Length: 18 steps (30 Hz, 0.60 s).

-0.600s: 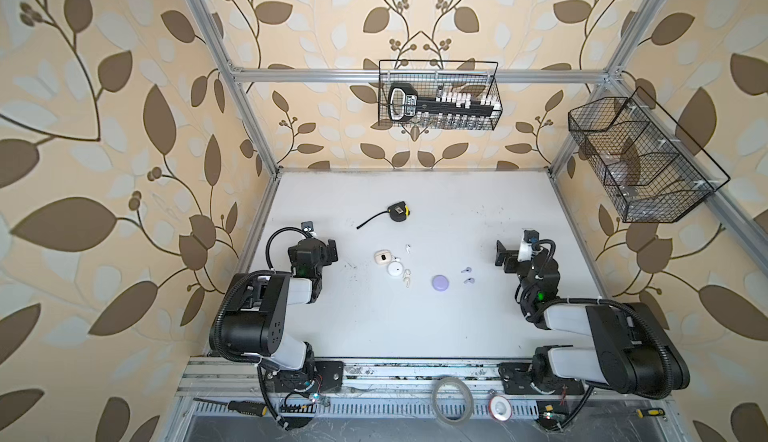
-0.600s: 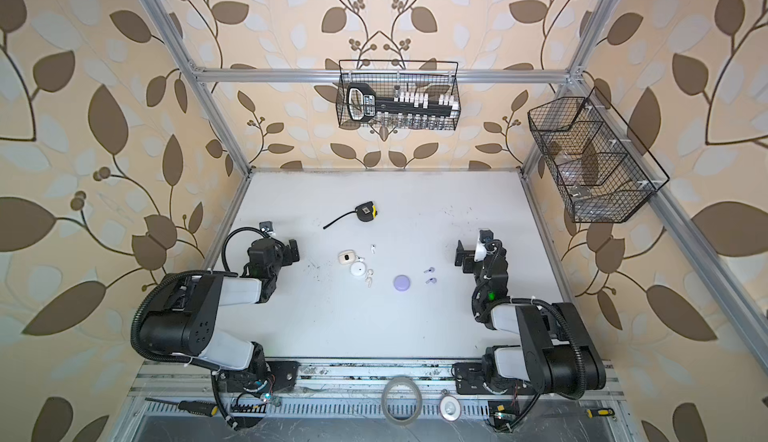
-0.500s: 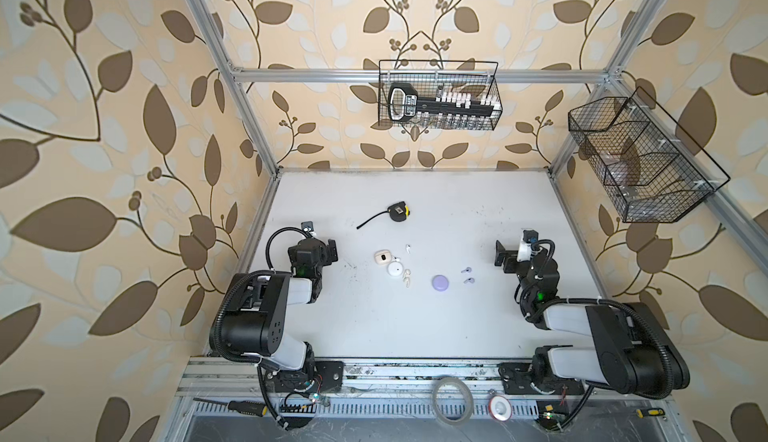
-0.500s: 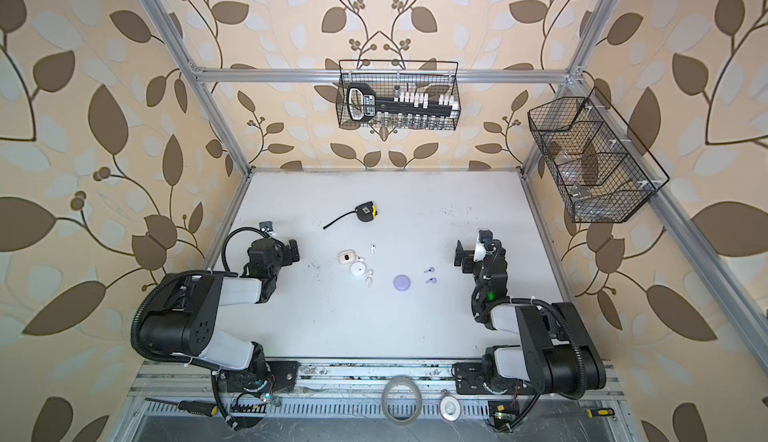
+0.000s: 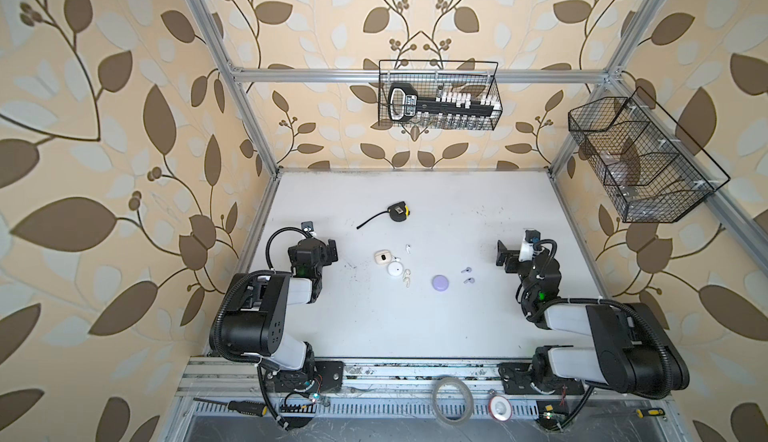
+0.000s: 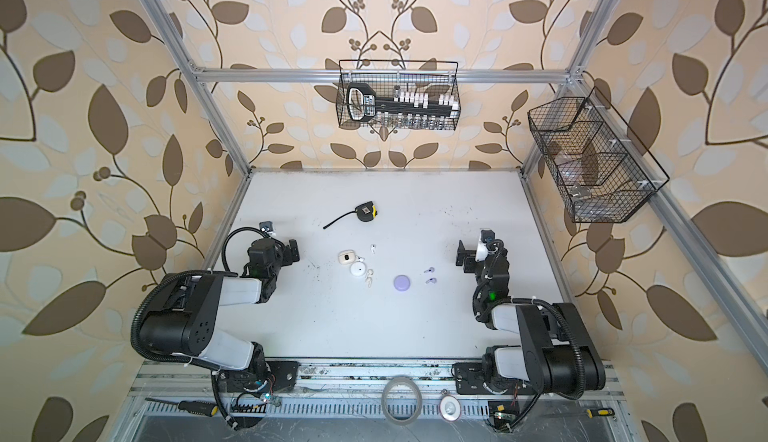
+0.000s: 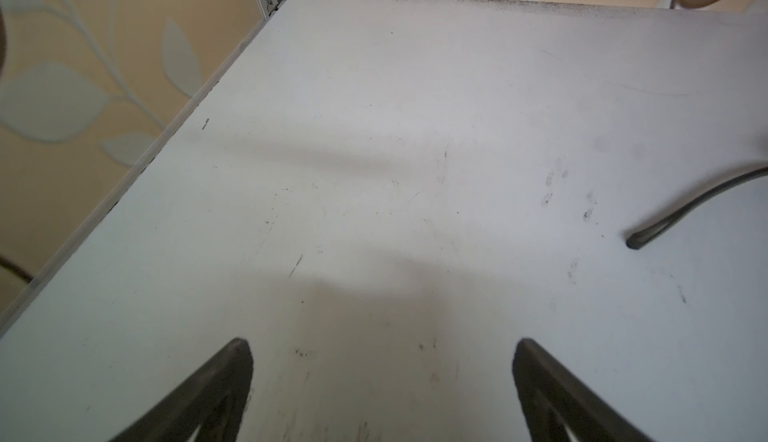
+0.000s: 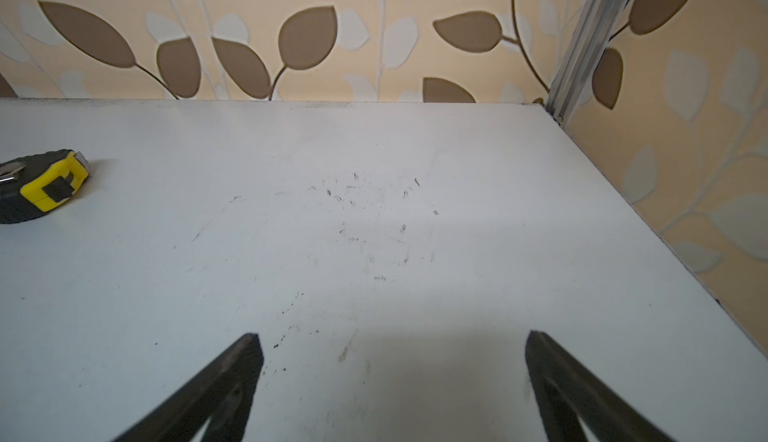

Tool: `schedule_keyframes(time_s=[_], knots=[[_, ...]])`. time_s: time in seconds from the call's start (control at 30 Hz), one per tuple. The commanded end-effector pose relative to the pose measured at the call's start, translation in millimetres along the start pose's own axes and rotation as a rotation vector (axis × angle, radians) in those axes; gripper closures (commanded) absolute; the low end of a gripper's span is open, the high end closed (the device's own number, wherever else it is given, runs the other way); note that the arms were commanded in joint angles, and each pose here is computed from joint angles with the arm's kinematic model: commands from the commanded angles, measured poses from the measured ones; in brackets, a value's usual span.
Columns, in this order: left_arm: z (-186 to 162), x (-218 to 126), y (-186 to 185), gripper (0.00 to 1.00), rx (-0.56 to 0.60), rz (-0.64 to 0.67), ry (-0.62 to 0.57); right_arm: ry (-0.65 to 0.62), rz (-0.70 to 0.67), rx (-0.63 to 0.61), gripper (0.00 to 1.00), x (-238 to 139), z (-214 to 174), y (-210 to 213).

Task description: Insert the wireless bluetooth earbuds into the charging case

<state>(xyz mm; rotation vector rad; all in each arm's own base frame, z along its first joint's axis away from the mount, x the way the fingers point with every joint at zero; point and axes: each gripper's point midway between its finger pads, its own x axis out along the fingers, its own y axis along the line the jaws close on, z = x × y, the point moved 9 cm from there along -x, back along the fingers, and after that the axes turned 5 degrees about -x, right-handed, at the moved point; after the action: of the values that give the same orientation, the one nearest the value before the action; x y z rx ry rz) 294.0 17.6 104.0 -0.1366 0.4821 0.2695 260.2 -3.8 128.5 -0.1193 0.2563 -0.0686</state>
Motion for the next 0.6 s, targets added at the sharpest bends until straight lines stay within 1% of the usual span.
schedule_keyframes(time_s=[0.0, 0.4, 0.43, 0.47, 0.5, 0.53, 0.57], knots=[[15.2, 1.4, -3.2, 0.01, -0.026, -0.02, -0.047, -0.031, 0.018, 0.002, 0.0, 3.7, 9.1, 0.4], [14.5, -0.1, -2.5, 0.01, -0.026, -0.019, -0.051, -0.041, 0.012, 0.005, 0.0, 4.2, 12.2, -1.0], [16.5, -0.8, -2.1, 0.01, -0.026, -0.013, -0.065, -0.017, -0.004, 0.004, 0.0, 6.2, 15.9, -1.5], [22.3, -3.0, -3.5, 0.01, -0.024, -0.021, -0.083, 0.027, -0.049, 0.004, 0.0, 10.0, 25.7, -3.9], [23.8, -5.2, -4.1, 0.01, -0.016, -0.026, -0.056, 0.084, -0.117, 0.014, 0.0, 14.1, 40.1, -8.1], [33.4, -12.9, -4.9, 0.01, -0.02, -0.035, -0.062, 0.116, -0.148, 0.027, 0.0, 16.7, 53.3, -10.7], [38.4, -18.7, -4.1, 0.01, -0.041, -0.026, -0.043, 0.137, -0.139, 0.043, 0.0, 19.7, 66.2, -11.1]])
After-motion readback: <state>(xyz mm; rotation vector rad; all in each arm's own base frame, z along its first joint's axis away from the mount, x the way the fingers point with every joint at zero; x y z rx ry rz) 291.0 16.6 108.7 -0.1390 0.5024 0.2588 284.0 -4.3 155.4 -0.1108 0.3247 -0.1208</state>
